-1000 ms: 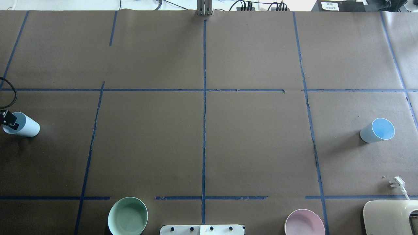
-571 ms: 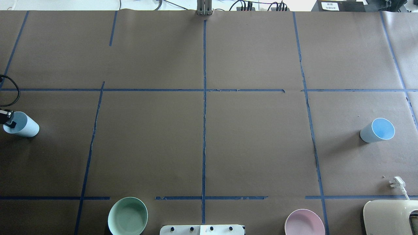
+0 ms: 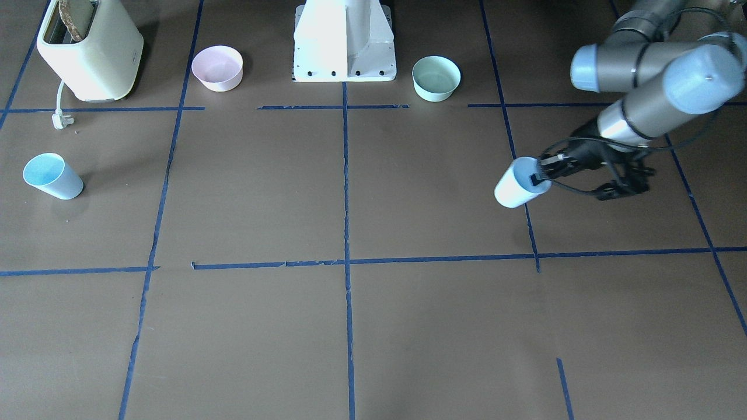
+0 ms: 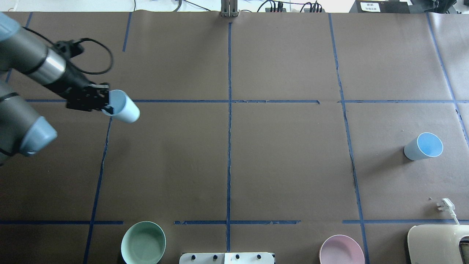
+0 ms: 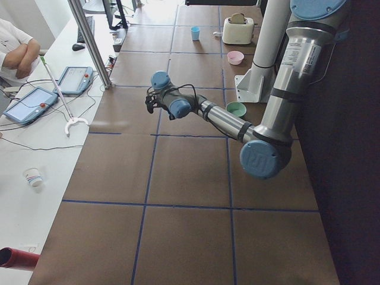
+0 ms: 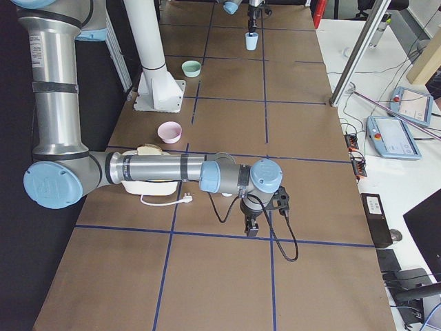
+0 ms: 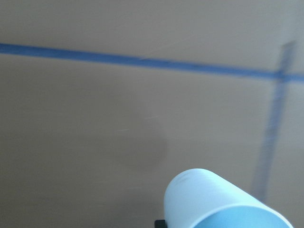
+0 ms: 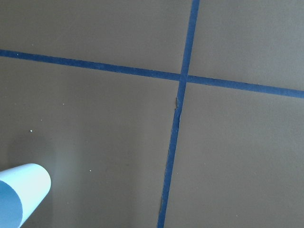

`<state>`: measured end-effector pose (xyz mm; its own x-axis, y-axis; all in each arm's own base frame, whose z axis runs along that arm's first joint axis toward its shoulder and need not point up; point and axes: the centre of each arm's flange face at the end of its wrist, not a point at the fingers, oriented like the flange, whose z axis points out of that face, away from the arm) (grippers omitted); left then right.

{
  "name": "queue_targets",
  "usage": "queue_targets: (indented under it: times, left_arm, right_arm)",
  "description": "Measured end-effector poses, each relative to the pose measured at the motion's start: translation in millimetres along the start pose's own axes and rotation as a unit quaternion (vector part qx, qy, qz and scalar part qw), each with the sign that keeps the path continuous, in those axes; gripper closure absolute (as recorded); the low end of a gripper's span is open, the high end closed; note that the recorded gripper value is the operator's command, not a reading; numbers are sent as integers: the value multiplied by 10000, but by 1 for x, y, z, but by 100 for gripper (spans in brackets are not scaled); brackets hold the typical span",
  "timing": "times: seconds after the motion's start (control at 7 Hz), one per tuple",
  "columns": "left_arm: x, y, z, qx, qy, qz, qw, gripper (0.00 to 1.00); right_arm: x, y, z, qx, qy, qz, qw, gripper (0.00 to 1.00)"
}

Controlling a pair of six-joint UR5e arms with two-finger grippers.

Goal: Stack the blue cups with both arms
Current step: 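Carry the light blue cup with the left gripper to the table center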

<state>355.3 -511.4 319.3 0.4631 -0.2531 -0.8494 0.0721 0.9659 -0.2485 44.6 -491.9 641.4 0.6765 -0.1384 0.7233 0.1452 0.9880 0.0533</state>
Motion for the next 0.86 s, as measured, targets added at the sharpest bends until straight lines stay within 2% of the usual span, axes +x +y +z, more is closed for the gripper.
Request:
queue_targets:
  times: [0.29, 0.57, 0.86]
  left_arm:
    - [142, 57, 71, 292, -272, -6, 9992, 100]
    - [186, 94, 120, 465, -534, 163, 9974, 98]
    - [195, 111, 138, 491, -603, 264, 9966, 97]
  right_arm:
    - [-2, -1, -2, 25, -4, -25, 10000, 0]
    - [-6, -2, -5, 56, -34, -52, 10000, 0]
    - [-9, -3, -5, 83, -182, -57, 9998, 0]
